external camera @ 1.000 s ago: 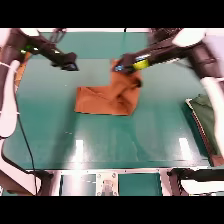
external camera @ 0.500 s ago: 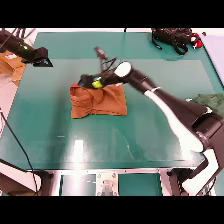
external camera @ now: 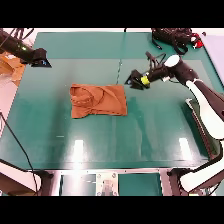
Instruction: Fold the shirts.
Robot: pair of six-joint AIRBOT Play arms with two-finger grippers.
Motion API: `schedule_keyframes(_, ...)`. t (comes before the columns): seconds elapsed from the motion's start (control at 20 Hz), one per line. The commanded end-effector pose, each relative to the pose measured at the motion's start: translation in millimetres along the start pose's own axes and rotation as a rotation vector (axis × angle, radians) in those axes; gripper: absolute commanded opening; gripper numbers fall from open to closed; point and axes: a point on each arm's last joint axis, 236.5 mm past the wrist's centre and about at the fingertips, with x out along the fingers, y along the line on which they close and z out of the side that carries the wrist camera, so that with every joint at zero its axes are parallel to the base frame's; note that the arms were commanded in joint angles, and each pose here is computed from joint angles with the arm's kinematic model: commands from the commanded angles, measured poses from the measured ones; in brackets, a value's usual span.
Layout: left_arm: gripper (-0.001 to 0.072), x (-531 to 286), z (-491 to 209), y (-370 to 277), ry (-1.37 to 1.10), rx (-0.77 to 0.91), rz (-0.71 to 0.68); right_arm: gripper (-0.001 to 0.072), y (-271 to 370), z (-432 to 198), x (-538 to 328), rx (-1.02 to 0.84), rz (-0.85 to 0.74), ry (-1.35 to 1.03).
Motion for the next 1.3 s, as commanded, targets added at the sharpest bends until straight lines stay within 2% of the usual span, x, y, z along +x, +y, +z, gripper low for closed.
schedule_keyframes(0.0, 0.0022, 0.6, -0.2, -0.8, 0.001, 0.001, -0.003, 0.0456, -48.8, -32.8, 26.3, 0.083, 0.003, 0.103)
schedule_keyframes(0.25, 0.0022, 0.6, -2.0, -1.4, 0.009, -0.003, -0.006, 0.0446, -18.9, -46.3, 85.9, 0.102, 0.182, 0.145)
schedule_keyframes(0.35, 0.0022, 0.6, -3.2, -1.7, 0.014, -0.003, -0.007, 0.0392, -5.9, -47.5, 101.7, 0.114, 0.215, 0.133)
schedule_keyframes(0.4, 0.0022, 0.6, -3.2, -1.7, 0.014, -0.003, -0.007, 0.0299, -0.3, -47.4, 106.9, 0.113, 0.22, 0.126)
schedule_keyframes(0.45, 0.0022, 0.5, -3.6, -1.7, 0.016, -0.003, -0.007, 0.0109, 9.9, -44.9, 106.9, 0.094, 0.246, 0.116)
schedule_keyframes(0.5, 0.0023, 0.5, -4.1, -1.9, 0.018, -0.003, -0.008, 0.0017, 24.4, -40.6, 101.0, 0.072, 0.286, 0.112)
schedule_keyframes(0.65, 0.0022, 0.5, -6.4, -2.4, 0.028, -0.002, -0.01, 0.0016, 82.8, -7.4, 38.0, -0.086, 0.386, 0.041)
schedule_keyframes(0.75, 0.0023, 0.4, -9.3, -3.2, 0.04, -0.002, -0.013, 0.0016, 124.5, 26.3, -40.5, -0.177, 0.436, -0.089)
schedule_keyframes(0.85, 0.0022, 0.4, -9.3, -3.2, 0.04, -0.003, -0.013, 0.0016, 146.8, 53.5, -131.9, -0.264, 0.407, -0.256)
schedule_keyframes(1.05, 0.0022, 0.2, -7.6, -10.2, 0.033, -0.006, -0.043, 0.0016, 81.0, 85.8, -293.0, -0.167, 0.114, -0.545)
schedule_keyframes(1.25, 0.0022, -0.4, -4.4, -23.4, 0.02, -0.008, -0.097, 0.0016, -33.4, 82.8, -416.3, 0.133, -0.008, -0.763)
